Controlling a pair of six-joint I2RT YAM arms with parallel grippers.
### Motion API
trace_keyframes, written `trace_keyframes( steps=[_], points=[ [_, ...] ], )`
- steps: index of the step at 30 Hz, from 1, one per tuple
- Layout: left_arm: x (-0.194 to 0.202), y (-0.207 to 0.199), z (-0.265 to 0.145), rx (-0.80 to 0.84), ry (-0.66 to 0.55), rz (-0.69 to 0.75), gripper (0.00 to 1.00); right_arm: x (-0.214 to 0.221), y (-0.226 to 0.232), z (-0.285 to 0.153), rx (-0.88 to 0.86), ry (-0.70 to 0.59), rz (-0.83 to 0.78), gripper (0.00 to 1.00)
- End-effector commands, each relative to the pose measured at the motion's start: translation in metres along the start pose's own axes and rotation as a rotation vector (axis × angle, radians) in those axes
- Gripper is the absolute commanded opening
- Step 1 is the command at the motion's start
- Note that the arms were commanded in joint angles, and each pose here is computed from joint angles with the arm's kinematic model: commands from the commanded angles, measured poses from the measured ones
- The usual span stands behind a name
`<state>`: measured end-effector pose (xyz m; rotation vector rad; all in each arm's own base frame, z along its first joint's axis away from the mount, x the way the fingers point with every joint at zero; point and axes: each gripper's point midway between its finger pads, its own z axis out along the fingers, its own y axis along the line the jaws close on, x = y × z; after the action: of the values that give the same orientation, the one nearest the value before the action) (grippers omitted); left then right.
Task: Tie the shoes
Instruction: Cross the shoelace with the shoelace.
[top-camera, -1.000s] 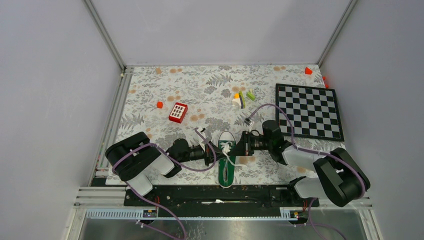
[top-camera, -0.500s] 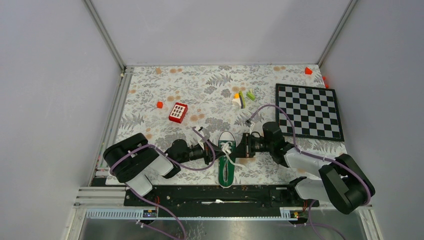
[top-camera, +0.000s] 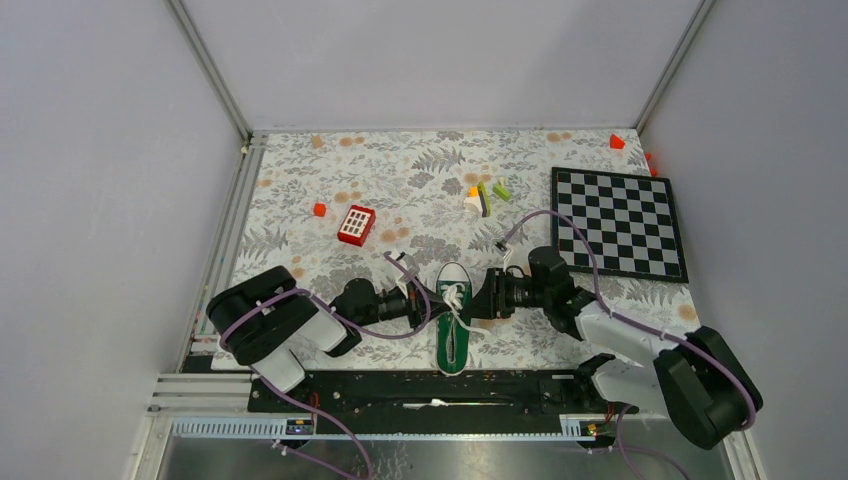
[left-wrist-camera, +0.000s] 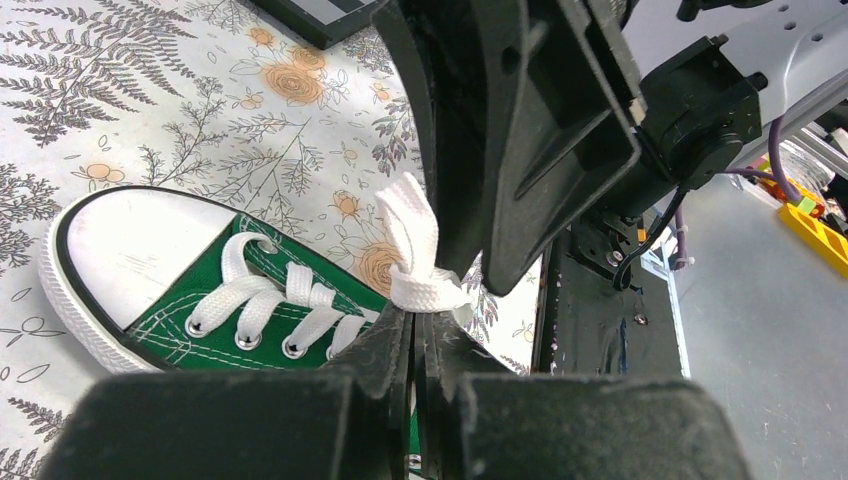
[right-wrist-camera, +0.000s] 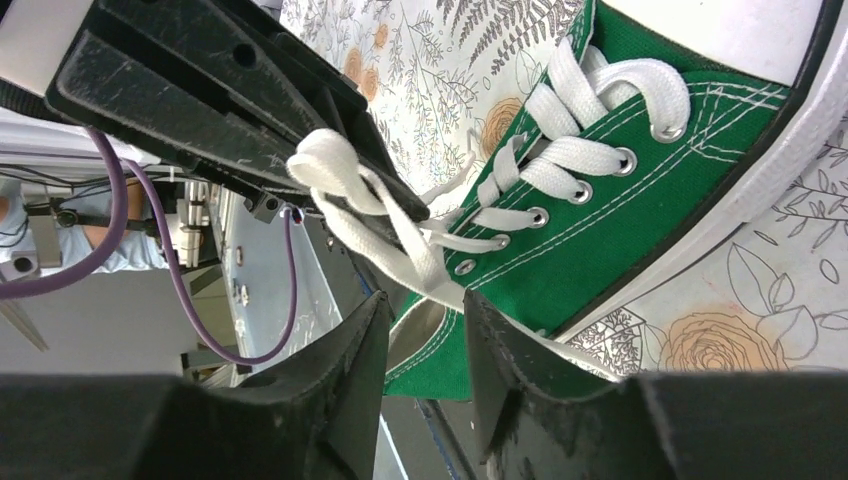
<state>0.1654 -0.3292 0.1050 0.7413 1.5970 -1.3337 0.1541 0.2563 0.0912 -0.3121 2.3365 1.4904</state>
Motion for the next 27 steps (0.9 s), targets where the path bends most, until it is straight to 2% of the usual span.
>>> trace_keyframes(
  steps=[1, 12, 27],
  points=[
    [-0.013, -0.009, 0.005, 0.037, -0.048, 0.007, 0.00, -0.003, 0.003, -0.008, 0.034, -0.024, -0.073, 0.42],
    [-0.014, -0.010, 0.007, 0.044, -0.048, 0.017, 0.00, 0.002, 0.013, -0.005, -0.020, 0.067, -0.164, 0.62],
    [-0.015, -0.010, 0.007, 0.044, -0.051, 0.023, 0.00, -0.010, 0.017, 0.014, -0.011, 0.117, -0.218, 0.63]
  ],
)
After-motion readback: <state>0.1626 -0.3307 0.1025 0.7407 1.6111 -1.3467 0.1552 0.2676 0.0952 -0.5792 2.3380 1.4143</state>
